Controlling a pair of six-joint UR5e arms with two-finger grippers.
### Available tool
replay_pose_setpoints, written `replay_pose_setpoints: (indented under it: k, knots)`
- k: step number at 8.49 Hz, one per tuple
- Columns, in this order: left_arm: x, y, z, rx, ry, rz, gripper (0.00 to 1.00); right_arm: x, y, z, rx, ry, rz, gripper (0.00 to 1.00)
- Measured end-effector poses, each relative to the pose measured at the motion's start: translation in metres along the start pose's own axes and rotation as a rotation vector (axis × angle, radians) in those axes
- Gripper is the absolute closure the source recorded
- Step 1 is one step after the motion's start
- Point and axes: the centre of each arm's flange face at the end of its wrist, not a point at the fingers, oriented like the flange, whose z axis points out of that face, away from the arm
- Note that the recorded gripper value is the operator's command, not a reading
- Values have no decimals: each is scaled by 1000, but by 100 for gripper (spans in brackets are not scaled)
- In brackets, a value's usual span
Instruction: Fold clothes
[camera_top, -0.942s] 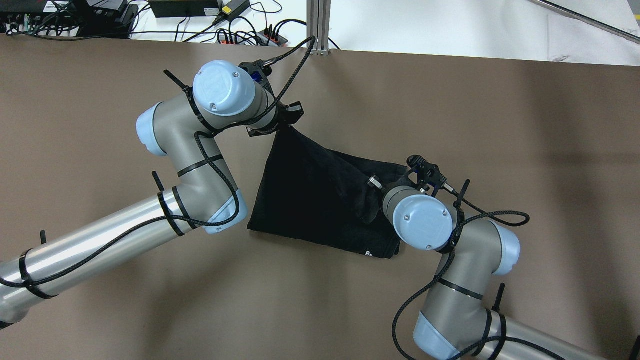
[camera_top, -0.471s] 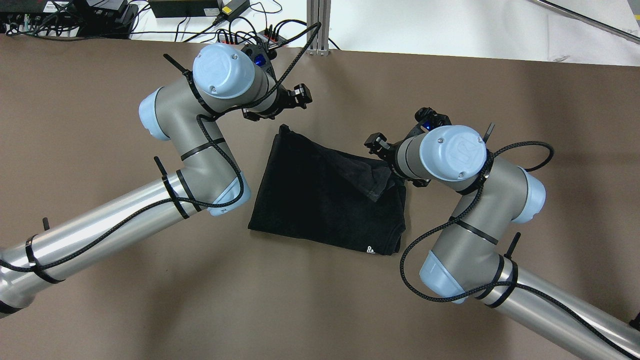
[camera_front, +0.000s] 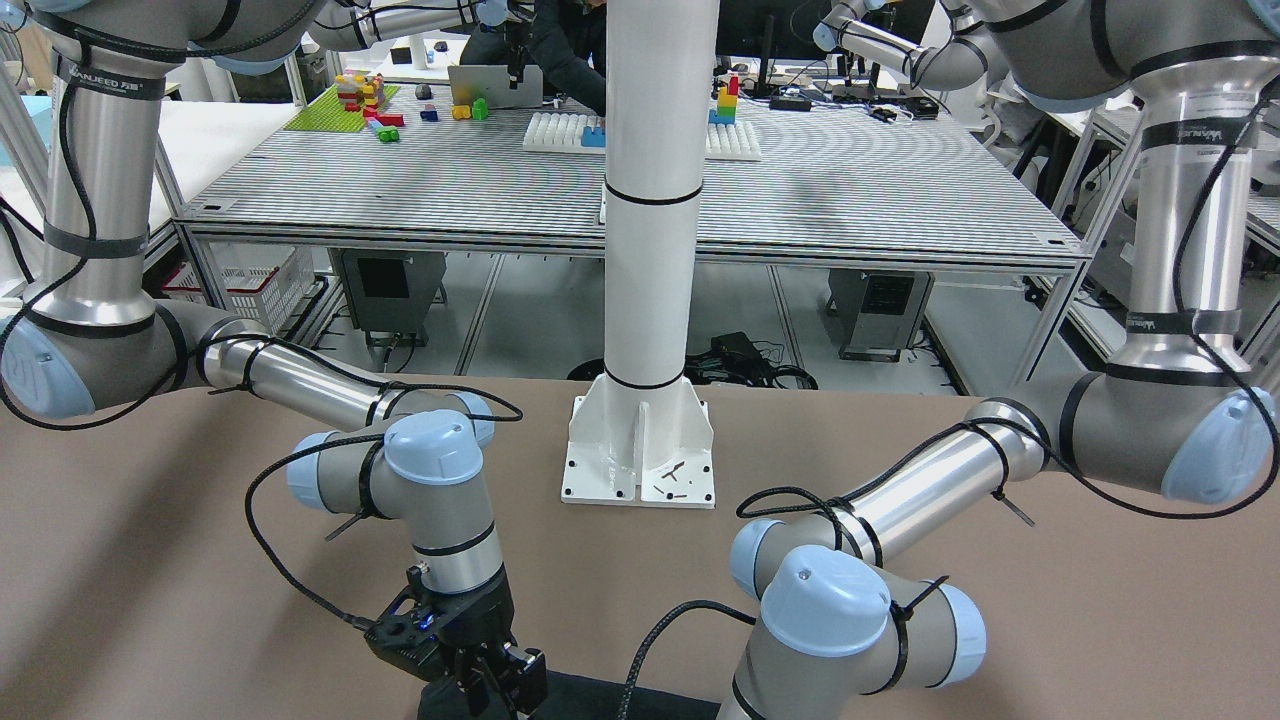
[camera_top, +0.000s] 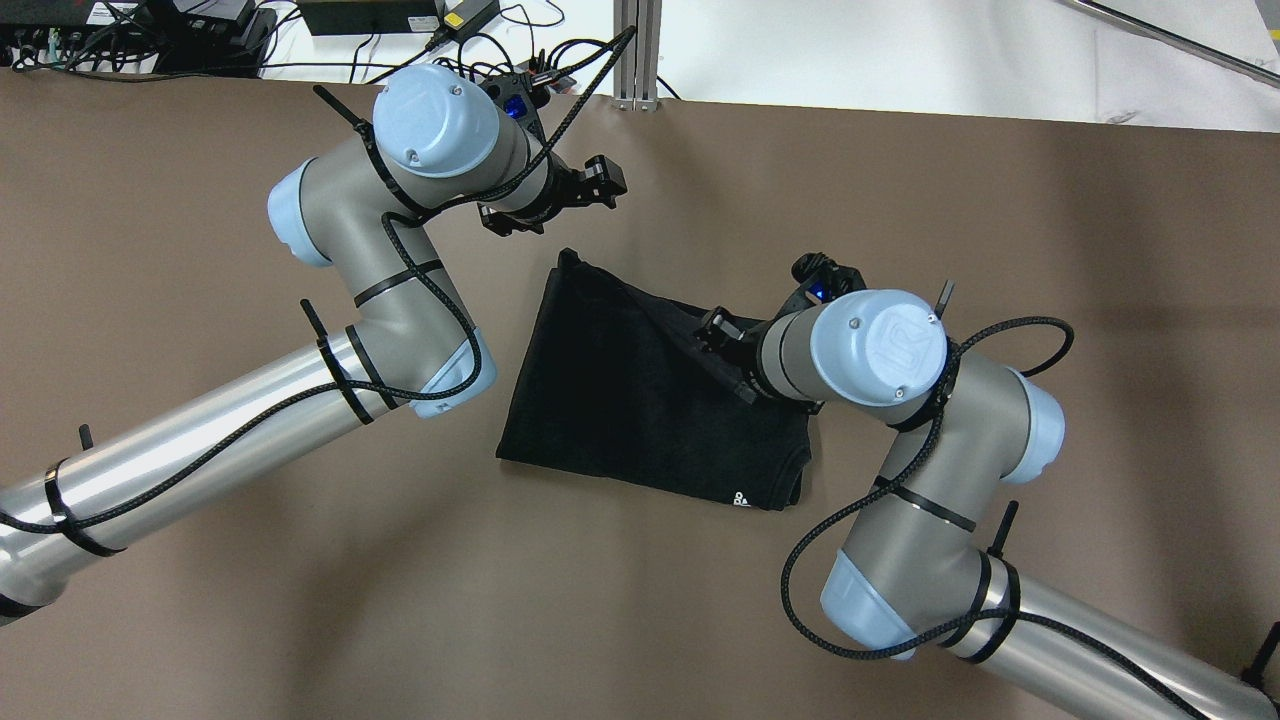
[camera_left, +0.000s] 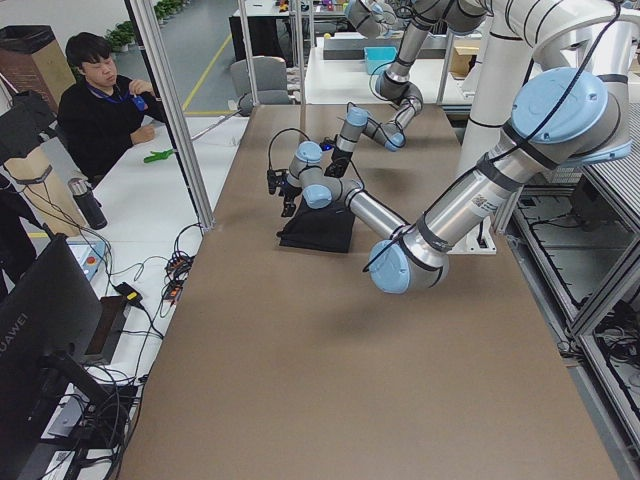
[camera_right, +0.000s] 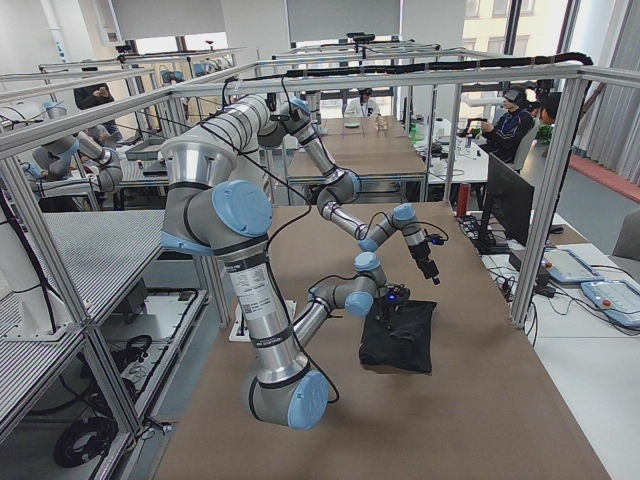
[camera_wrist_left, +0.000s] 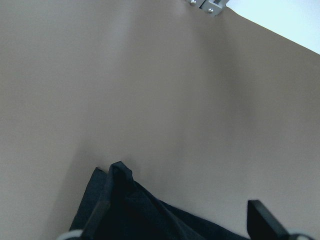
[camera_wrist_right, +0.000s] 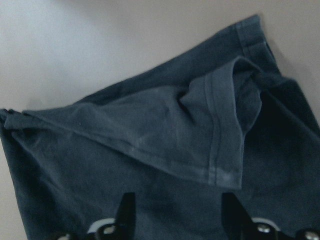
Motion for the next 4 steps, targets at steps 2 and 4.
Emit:
replay_pose_setpoints:
  k: [2, 4]
  knots:
    - [-2, 0, 0, -1, 3, 0, 5, 9, 45, 16, -6, 20, -16, 100]
    - [-4, 0, 1, -2, 7, 1, 5, 21, 60, 44, 25, 61, -39, 100]
